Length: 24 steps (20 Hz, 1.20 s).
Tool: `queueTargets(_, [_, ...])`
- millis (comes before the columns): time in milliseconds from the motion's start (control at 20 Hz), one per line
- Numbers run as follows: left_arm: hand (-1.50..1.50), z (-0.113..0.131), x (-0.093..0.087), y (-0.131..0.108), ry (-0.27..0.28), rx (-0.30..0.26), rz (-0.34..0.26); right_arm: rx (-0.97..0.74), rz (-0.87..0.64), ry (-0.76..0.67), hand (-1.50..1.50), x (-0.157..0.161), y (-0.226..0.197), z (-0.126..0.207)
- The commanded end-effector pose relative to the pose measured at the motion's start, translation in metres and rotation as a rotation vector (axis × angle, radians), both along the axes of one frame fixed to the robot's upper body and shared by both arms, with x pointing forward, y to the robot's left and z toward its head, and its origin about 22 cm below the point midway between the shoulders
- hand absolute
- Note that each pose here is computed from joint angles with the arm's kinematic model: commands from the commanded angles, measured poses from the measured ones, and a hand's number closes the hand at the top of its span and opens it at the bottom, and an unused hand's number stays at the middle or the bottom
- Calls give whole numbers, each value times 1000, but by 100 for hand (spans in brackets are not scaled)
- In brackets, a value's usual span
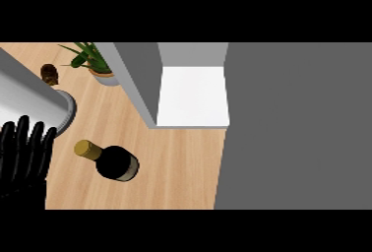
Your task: Pick up the wine, place it into the cabinet and close the cabinet
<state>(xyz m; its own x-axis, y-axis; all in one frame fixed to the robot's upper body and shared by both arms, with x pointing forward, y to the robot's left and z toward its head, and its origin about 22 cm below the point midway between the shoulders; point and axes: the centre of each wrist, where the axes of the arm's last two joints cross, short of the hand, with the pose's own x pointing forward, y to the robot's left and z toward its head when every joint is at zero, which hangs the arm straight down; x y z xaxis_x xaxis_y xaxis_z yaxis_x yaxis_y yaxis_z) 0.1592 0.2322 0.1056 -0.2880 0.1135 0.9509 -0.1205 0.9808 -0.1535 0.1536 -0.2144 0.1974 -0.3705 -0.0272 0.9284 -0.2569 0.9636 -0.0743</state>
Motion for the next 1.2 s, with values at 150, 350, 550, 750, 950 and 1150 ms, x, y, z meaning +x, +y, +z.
queueTargets(150, [-150, -34, 15, 29, 84, -8, 18, 37, 14, -25, -150, -6, -4, 12])
queueTargets(350, [-150, -78, 23, 38, 119, -7, -1, 58, 29, -31, -150, -5, 5, 13])
queueTargets(550, [-150, -107, 38, 43, 144, -17, -4, 49, 26, -27, -150, -16, 5, 14])
queueTargets(750, [-150, -128, 54, 43, 165, -4, -12, 47, 41, -35, -150, -5, 6, 10])
queueTargets(950, [-150, -165, 31, 42, 171, -1, 4, 31, 33, -29, -150, -14, 5, 19])
queueTargets(1150, [-150, -192, 40, 53, 196, -17, -38, 59, 31, -41, -150, -3, 2, 15])
